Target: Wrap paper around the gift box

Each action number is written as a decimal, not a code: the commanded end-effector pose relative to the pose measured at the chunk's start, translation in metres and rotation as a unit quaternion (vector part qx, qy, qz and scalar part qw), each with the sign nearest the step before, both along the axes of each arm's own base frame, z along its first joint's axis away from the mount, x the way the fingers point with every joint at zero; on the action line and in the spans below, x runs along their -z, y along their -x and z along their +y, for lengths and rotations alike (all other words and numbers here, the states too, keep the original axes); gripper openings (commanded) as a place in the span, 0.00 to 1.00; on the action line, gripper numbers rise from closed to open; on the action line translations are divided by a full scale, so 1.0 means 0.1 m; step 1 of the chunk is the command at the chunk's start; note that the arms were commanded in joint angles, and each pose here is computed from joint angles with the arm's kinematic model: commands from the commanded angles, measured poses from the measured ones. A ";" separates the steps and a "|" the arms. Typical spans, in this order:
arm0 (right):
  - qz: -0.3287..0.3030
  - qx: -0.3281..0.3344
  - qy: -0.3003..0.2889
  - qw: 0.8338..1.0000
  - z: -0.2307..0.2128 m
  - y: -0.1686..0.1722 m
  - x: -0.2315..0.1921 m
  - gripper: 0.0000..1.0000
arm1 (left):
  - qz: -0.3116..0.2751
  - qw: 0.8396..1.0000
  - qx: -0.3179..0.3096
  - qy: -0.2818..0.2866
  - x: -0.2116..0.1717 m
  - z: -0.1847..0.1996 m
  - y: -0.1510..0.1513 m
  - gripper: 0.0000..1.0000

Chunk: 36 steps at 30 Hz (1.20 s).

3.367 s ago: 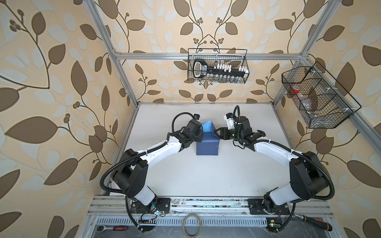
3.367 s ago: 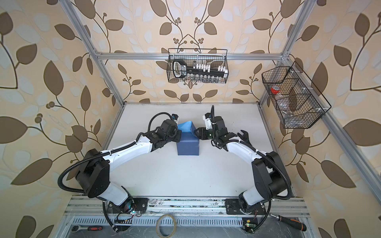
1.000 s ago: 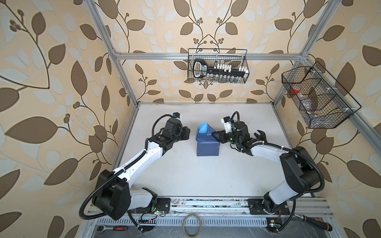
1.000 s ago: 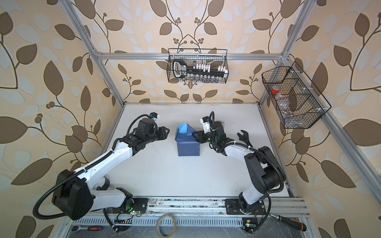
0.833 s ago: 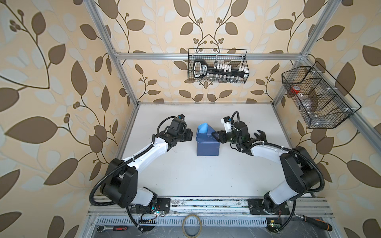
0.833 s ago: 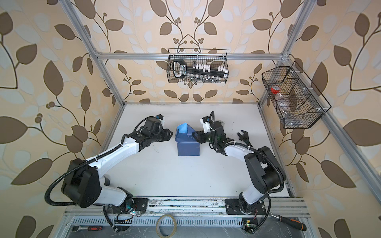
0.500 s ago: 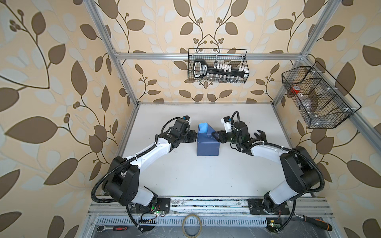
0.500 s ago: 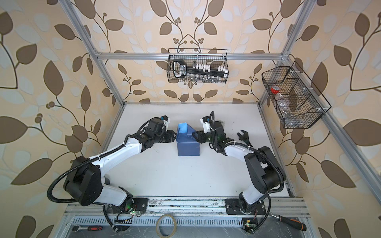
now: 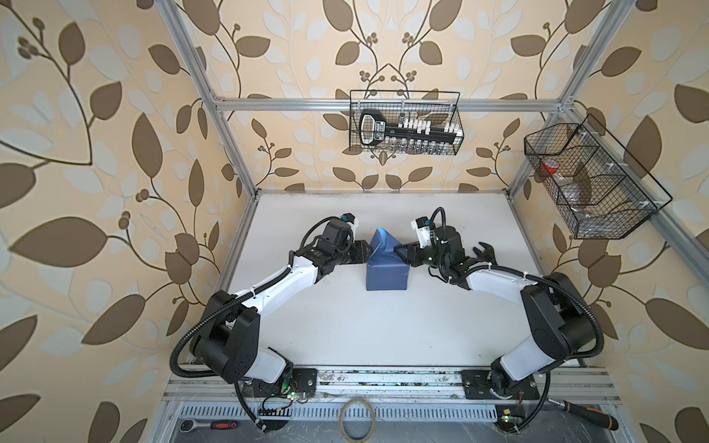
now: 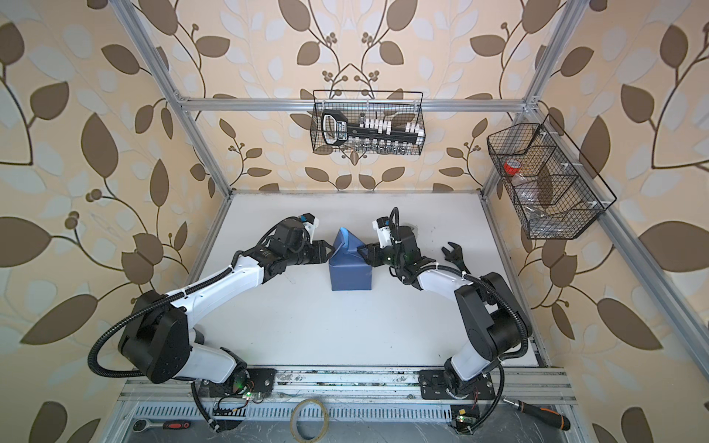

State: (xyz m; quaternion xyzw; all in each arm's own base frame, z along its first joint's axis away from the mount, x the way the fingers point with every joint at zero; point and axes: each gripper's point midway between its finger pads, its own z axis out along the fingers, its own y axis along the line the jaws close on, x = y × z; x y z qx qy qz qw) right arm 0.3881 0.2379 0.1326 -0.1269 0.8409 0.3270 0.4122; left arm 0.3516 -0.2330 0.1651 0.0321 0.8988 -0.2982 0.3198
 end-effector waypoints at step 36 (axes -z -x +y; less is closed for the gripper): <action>0.024 -0.024 0.063 0.997 -0.06 0.15 0.27 0.51 | -0.118 0.934 0.308 -0.139 0.13 -0.34 -0.08 0.60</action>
